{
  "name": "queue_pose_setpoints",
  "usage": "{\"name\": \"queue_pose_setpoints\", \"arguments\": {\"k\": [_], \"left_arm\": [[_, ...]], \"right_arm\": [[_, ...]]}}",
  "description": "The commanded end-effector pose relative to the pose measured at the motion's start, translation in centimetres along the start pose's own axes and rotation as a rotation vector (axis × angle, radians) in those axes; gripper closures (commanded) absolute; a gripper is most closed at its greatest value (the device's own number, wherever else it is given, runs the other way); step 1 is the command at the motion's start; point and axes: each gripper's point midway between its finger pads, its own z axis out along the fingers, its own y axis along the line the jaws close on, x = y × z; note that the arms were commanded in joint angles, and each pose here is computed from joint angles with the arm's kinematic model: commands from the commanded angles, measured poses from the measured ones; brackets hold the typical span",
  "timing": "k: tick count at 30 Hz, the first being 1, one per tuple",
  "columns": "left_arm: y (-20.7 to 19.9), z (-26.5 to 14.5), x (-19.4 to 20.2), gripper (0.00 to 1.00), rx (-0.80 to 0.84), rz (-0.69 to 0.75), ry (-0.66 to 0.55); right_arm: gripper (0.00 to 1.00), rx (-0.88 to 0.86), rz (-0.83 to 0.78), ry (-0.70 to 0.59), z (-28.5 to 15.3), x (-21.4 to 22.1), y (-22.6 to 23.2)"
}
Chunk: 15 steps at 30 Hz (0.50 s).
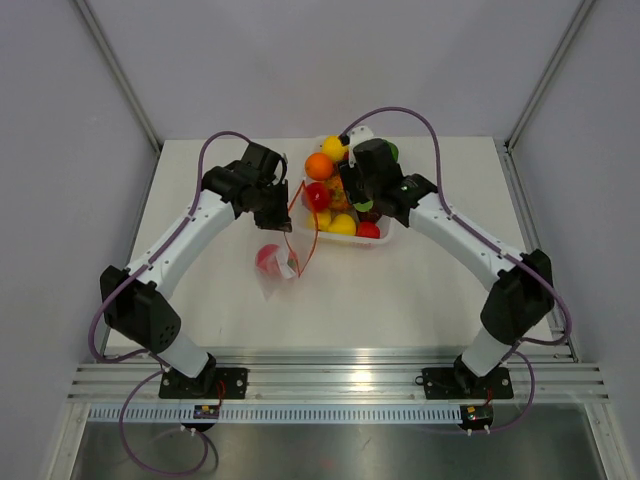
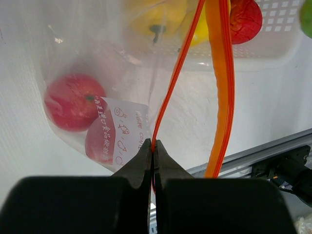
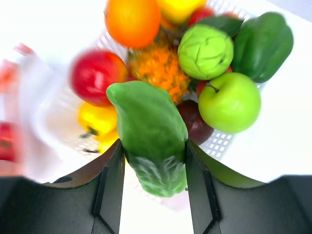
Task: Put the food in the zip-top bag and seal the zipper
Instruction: Pick up the fake vegetable from the bin.
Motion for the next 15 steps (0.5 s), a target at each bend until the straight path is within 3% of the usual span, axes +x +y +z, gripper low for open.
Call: {"name": "queue_pose_setpoints", "arguments": {"k": [1,9,15], "left_arm": [[-1.2,-0.8,-0.7,1.0,0.07,-0.009,-0.045],[-1.5,-0.5,-0.8,1.0,0.081,-0.017,-0.043],[-1.6,-0.8,-0.9,1.0,0.083,-0.02,-0.045]], "right_arm": [[0.58,-0.071,0.214,-0.124,-5.3,-3.7,0.4],[0.57,-0.355,0.523,-0.201,-11.5,-6.6,6.8],[0.58,-0.428,0.669,-0.164,-11.0,-6.6,10.6]]}}
